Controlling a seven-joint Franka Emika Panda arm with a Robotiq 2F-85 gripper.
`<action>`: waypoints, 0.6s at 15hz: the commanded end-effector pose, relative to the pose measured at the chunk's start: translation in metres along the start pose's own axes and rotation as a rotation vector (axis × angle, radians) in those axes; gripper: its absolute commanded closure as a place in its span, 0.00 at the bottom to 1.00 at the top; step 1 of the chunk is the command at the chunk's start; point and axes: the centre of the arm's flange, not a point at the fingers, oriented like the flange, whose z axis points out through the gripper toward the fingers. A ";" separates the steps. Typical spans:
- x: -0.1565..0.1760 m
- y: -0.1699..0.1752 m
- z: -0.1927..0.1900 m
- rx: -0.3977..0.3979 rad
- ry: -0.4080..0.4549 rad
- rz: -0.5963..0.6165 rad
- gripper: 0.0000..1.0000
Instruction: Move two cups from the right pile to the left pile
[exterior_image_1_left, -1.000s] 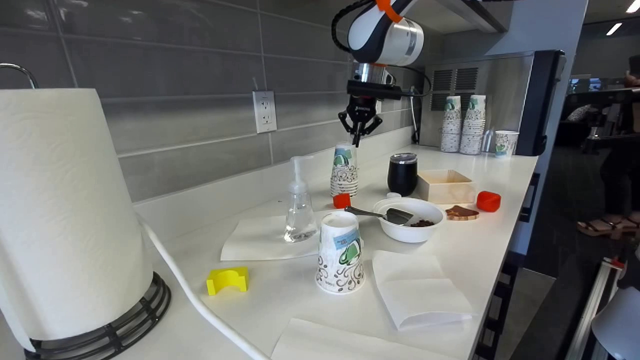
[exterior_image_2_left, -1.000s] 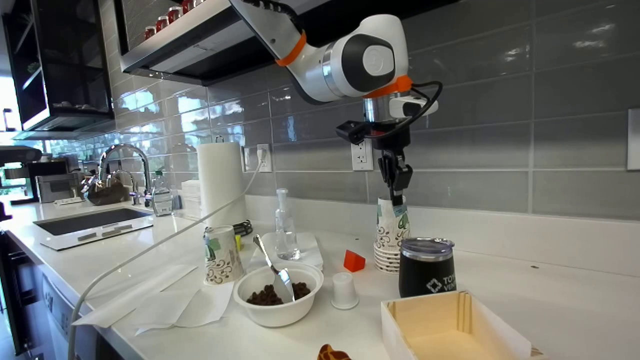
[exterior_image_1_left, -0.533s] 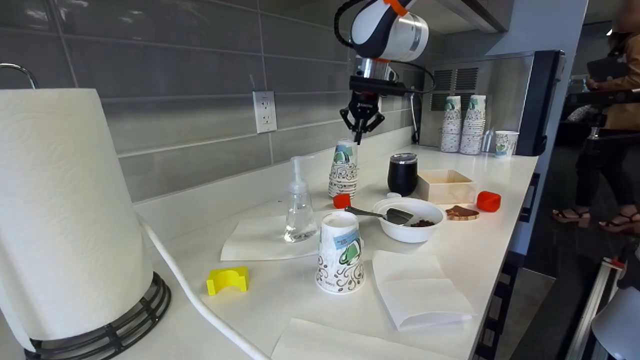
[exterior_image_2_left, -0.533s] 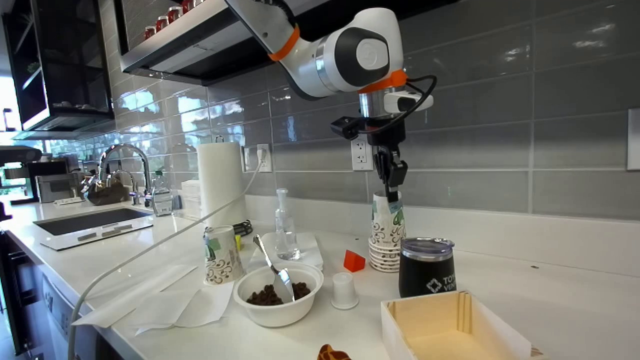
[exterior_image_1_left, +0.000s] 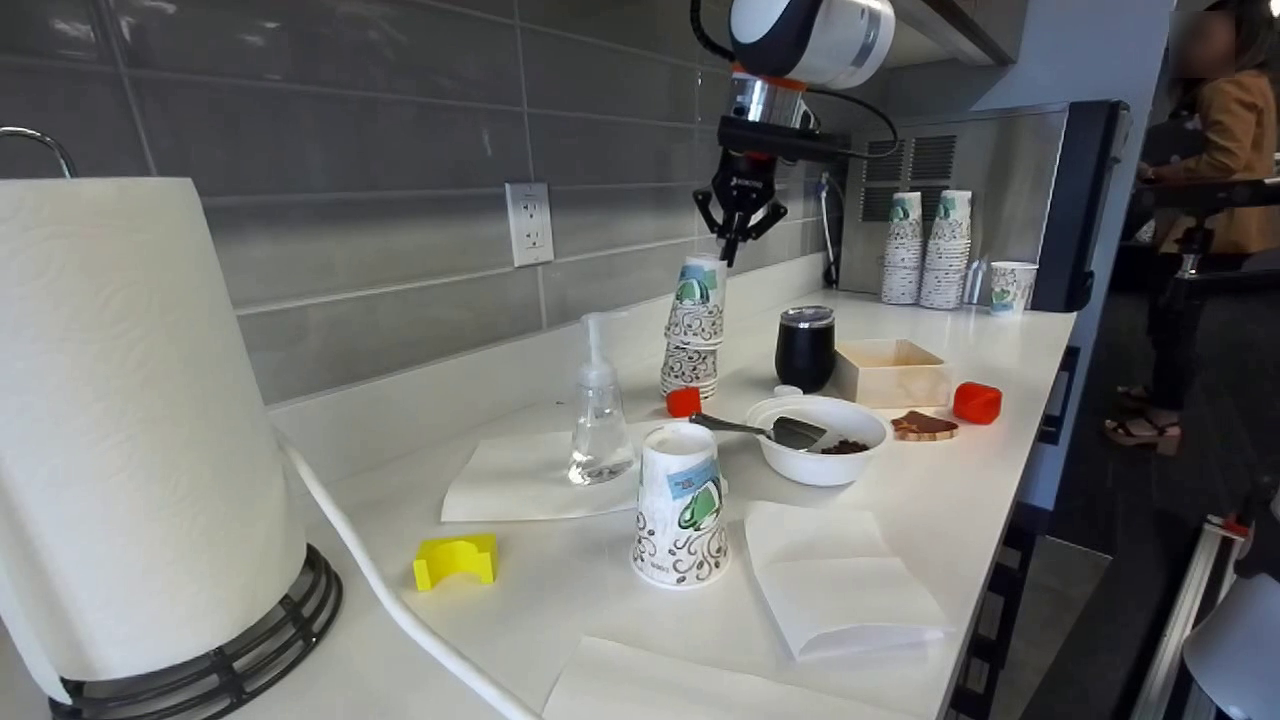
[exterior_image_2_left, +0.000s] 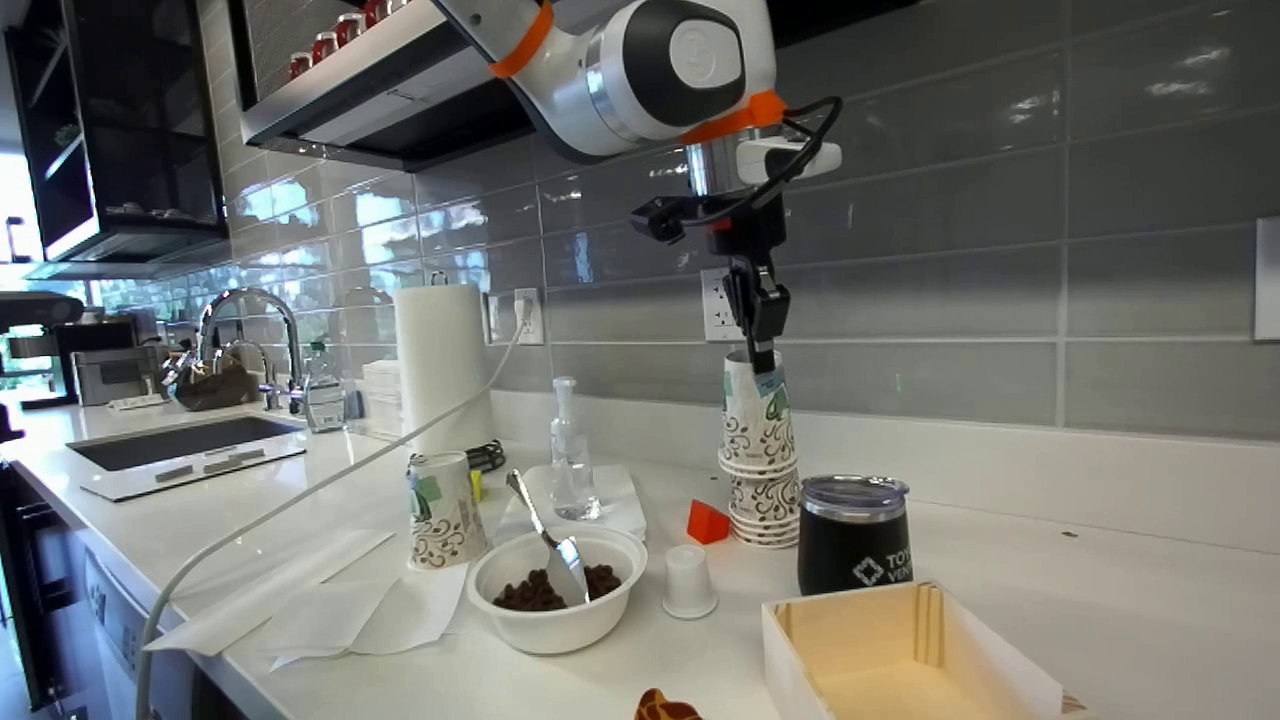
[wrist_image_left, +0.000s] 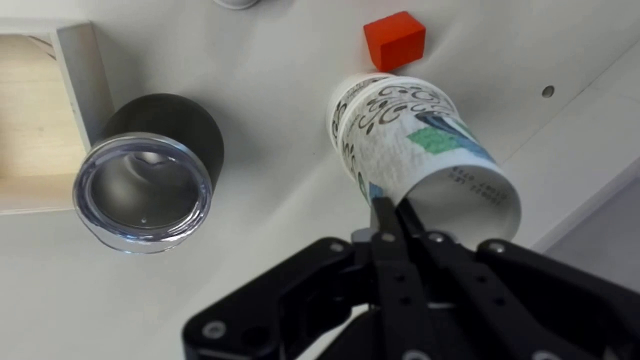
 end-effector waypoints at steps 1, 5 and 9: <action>-0.027 0.016 -0.025 0.014 0.035 0.016 0.99; -0.043 0.027 -0.038 0.024 0.051 0.021 0.99; -0.059 0.040 -0.050 0.038 0.066 0.026 0.99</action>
